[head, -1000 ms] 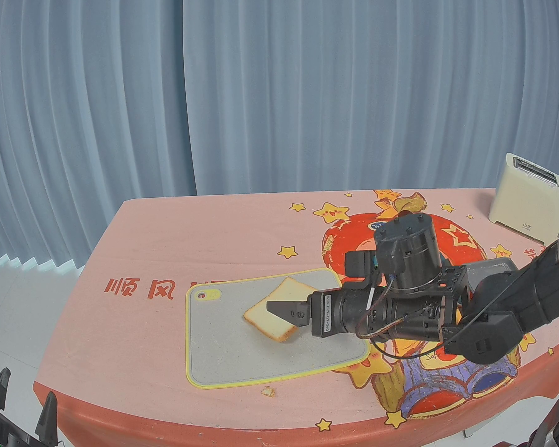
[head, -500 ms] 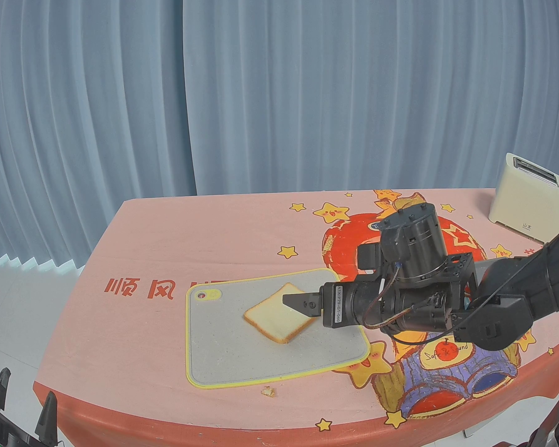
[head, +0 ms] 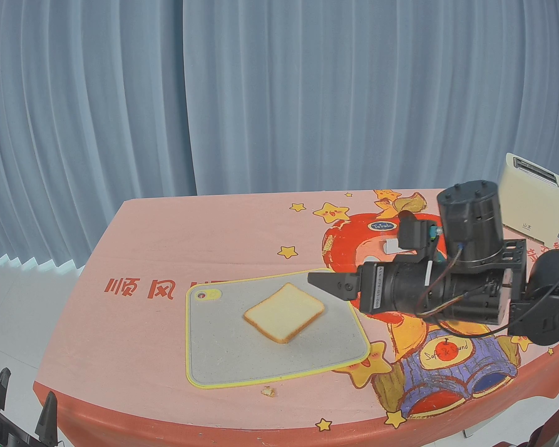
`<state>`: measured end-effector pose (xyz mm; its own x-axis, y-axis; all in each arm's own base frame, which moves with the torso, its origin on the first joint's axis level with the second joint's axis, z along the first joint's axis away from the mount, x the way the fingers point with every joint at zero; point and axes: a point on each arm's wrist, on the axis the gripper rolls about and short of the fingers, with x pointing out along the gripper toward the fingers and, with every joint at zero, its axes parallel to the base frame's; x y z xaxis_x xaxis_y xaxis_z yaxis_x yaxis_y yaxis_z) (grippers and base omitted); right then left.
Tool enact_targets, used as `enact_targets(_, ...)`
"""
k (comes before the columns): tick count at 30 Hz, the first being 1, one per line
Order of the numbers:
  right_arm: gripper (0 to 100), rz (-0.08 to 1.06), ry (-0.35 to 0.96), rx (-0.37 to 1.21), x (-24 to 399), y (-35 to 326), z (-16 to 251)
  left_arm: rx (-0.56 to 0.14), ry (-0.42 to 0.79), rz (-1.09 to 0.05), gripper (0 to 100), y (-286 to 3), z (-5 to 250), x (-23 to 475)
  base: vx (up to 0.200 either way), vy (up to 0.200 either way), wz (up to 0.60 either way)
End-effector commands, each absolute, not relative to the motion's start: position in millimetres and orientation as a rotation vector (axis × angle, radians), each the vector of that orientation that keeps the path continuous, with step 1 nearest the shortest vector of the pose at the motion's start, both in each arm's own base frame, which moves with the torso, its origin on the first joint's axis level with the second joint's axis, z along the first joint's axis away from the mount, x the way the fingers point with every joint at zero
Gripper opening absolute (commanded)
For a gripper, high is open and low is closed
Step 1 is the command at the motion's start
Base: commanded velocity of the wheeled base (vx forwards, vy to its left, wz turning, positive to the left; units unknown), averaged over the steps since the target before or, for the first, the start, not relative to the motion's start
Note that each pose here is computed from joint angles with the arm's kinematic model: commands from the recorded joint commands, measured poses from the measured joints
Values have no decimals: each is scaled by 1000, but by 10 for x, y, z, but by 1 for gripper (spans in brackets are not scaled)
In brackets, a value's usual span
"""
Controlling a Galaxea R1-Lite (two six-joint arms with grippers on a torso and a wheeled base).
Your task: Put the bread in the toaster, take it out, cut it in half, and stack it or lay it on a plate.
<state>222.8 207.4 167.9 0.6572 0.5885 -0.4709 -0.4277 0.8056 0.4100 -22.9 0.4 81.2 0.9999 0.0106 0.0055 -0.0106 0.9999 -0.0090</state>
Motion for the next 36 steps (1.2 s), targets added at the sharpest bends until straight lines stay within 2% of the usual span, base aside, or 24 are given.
enact_targets(1, 100, 591, 557, 312, 2095, 1894, 1900, -9, 12, 12, 100, 4, 763, -215, 0, 0, 0)
enact_targets(11, 100, 588, 564, 328, 2042, 1793, 1865, -9, 12, 11, 100, 4, 763, -215, 0, 0, 0)
enact_targets(21, 100, 661, 418, 449, 1994, 1760, 1801, -9, 12, 12, 100, 4, 763, -215, 0, 0, 0)
enact_targets(36, 100, 845, 239, 602, 1788, 1618, 1669, -9, 12, 11, 100, 4, 763, -215, 0, 0, 0)
